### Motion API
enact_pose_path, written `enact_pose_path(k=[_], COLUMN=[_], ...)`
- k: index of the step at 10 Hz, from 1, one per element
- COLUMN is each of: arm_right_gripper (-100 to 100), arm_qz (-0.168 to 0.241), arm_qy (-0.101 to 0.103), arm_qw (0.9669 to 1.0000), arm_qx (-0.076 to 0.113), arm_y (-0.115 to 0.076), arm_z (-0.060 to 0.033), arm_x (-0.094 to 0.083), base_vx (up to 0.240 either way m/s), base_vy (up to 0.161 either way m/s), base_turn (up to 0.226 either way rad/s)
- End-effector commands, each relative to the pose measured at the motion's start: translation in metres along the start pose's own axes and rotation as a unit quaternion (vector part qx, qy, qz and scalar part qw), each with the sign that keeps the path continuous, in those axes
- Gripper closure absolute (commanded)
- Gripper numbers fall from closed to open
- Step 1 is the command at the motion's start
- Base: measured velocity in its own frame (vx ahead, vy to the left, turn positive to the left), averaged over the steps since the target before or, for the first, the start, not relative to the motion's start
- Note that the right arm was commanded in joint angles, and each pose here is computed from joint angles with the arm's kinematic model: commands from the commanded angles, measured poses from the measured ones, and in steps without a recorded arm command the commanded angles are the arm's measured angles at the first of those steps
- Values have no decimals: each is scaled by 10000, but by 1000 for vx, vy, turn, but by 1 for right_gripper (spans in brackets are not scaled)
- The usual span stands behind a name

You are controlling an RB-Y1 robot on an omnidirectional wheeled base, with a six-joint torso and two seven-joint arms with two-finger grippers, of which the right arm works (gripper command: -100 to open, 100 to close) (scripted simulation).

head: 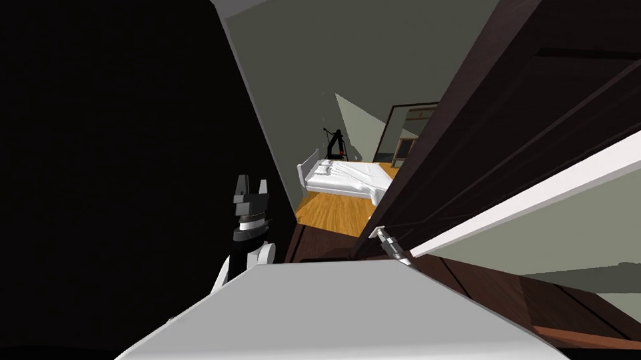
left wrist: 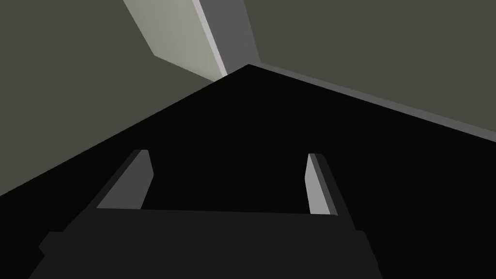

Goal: Pull the door open

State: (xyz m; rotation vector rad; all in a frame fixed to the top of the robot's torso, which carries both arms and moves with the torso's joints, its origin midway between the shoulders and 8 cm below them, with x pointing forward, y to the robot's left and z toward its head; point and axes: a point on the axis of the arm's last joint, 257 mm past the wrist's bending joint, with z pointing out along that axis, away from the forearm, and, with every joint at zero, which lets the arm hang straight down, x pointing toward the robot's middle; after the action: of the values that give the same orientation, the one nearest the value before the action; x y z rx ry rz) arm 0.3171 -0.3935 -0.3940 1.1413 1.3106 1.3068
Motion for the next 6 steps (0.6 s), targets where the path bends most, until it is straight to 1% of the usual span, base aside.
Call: enact_pose_path(k=[1, 2, 3, 6], arm_right_gripper=[100, 100, 100, 100], arm_qz=[7, 5, 30, 39], arm_qy=[87, 59, 67, 56], arm_qw=[10000, 10000, 10000, 10000], arm_qx=[-6, -2, 5, -12], arm_y=[22, 4, -22, -32], arm_z=[-116, -61, 30, 206], arm_x=[14, 17, 72, 126], base_vx=[-216, -99, -164, -195], base_vy=[-100, -39, -15, -75], base_turn=[151, 27, 54, 99])
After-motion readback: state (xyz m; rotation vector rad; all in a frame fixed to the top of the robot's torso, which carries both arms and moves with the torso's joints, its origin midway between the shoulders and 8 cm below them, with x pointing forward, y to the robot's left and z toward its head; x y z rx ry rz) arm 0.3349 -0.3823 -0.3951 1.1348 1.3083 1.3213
